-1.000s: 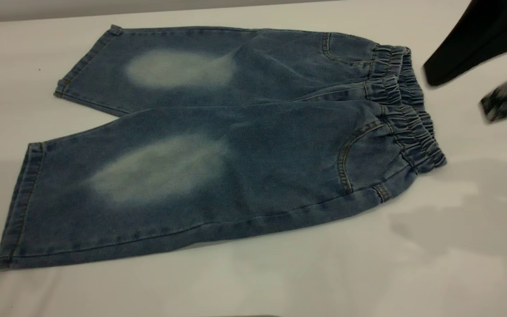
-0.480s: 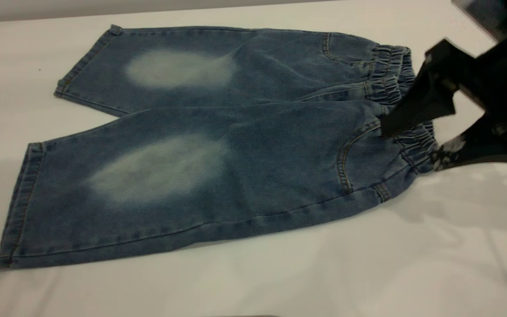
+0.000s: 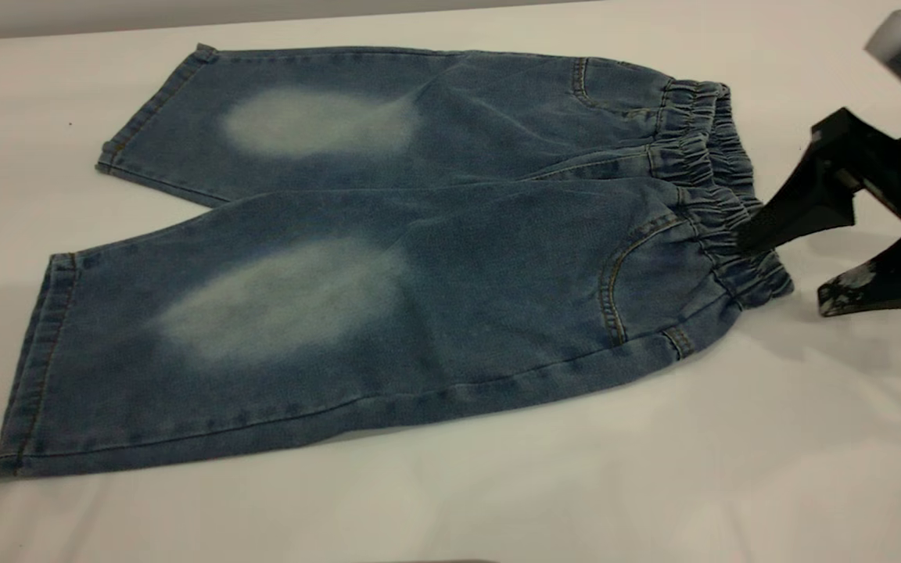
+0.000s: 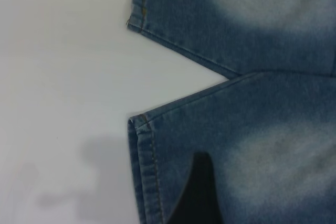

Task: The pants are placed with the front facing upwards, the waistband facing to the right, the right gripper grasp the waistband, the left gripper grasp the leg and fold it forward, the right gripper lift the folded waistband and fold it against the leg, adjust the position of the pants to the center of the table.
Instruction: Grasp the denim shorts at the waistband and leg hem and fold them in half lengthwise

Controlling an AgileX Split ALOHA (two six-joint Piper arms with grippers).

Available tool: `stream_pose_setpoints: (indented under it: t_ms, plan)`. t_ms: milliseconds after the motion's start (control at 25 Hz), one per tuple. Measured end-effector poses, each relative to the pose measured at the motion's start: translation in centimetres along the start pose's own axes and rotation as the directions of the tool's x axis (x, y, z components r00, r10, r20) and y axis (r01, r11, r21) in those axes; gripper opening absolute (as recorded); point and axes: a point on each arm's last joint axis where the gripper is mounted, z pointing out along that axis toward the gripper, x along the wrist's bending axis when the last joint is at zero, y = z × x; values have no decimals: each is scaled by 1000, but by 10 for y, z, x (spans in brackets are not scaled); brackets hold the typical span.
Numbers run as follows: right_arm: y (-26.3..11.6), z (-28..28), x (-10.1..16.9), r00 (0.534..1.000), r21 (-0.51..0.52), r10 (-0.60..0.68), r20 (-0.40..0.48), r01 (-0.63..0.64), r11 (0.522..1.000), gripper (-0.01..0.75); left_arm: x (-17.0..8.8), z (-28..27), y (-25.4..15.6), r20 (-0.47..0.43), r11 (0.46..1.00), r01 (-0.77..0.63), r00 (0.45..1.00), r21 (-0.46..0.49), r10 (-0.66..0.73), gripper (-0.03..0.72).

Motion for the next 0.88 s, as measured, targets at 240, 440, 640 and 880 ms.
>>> stream_pose_setpoints:
  t_ms: [240, 440, 640, 880]
  plan:
    - [5, 13, -11, 1000, 12, 27, 2, -27, 1000, 568, 0, 0, 0, 0, 1000, -1, 1000, -2, 1, 587]
    - [8, 22, -12, 998, 16, 34, -47, -33, 999, 566, 0, 0, 2, 2, 1000, -1, 1000, -17, 1, 587]
    - [14, 33, -12, 990, -3, 41, -133, -42, 999, 566, 0, 0, 2, 3, 1000, -1, 1000, -23, 1, 587]
    - [12, 44, -12, 968, -11, 16, -250, -19, 1000, 565, 0, 0, 3, 4, 1000, -1, 1000, -30, 1, 587]
